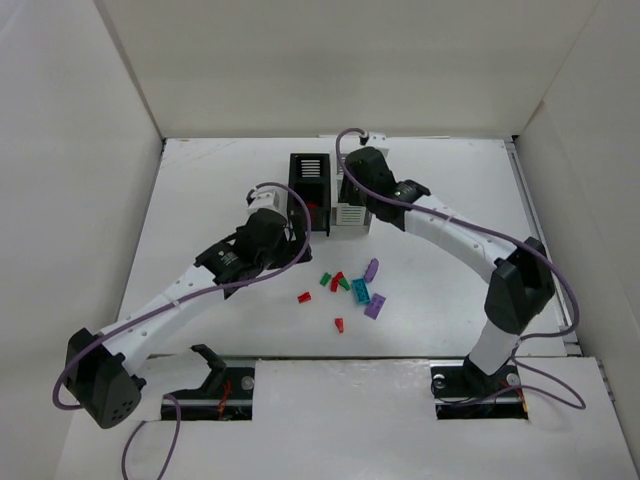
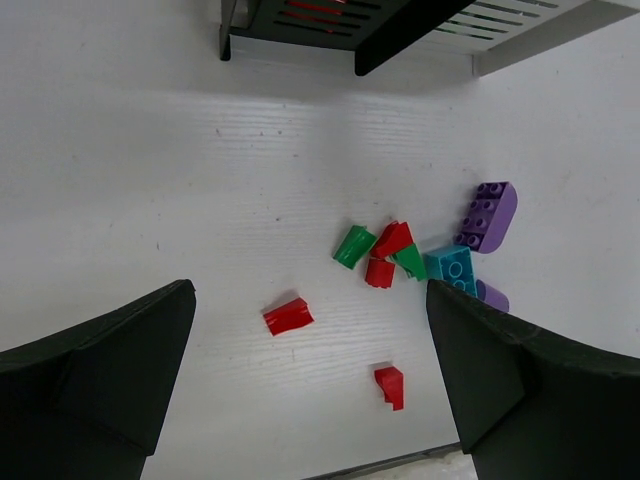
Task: Sort the legos into containers by color
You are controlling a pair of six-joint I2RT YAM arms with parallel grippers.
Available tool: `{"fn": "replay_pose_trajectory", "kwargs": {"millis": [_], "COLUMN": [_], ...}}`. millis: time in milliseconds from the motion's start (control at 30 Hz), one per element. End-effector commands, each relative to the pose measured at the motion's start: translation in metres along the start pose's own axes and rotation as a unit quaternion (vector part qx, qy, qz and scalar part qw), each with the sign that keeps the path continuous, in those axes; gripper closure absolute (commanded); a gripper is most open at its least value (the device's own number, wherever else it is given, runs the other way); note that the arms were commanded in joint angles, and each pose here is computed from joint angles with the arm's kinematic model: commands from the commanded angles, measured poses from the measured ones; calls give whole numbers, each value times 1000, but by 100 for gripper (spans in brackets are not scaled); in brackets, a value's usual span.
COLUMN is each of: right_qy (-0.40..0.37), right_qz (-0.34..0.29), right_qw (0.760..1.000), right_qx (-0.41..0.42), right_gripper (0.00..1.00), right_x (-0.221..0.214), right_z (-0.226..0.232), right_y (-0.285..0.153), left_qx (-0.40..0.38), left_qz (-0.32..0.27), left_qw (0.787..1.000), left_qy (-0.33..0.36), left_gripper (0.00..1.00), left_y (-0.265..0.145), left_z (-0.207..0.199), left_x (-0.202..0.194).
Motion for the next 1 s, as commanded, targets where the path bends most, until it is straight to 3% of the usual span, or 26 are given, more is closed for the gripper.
{"fn": "replay_pose_trajectory", "kwargs": {"millis": [0, 200, 333, 733, 967], "right_qy": [-10, -7, -5, 8, 23], "right_qz": [-31, -21, -18, -33, -2], "right_qw": [999, 999, 999, 999, 1000], "right_qx": [38, 37, 40, 34, 14], "right_gripper": [65, 44, 36, 34, 34], "right_x": [26, 27, 28, 34, 7], "right_z": [14, 9, 8, -17, -40], "right_y": [9, 26, 29, -12, -26], "left_qx": [-17, -38, -53, -120, -63], "left_qz": [2, 14, 23, 56, 88], "left_qw": [999, 998, 996, 984, 982], "left_qy": [27, 51, 62, 115, 155], "left_gripper": [0, 0, 0, 17, 41], "left_y": [6, 12, 17, 47, 85], "left_z": [-1, -3, -6, -23, -20], "left_x": [-1, -7, -8, -38, -56]}}
Point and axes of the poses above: each gripper's point midway between its finger pads, its own y axis out along the fingers, its own z axis along the line the jaws close on, x = y × z, the point moved 9 cm from there along -y, back along the fingers, and after that the axes turned 5 degrees about y, right-handed, at the moved point
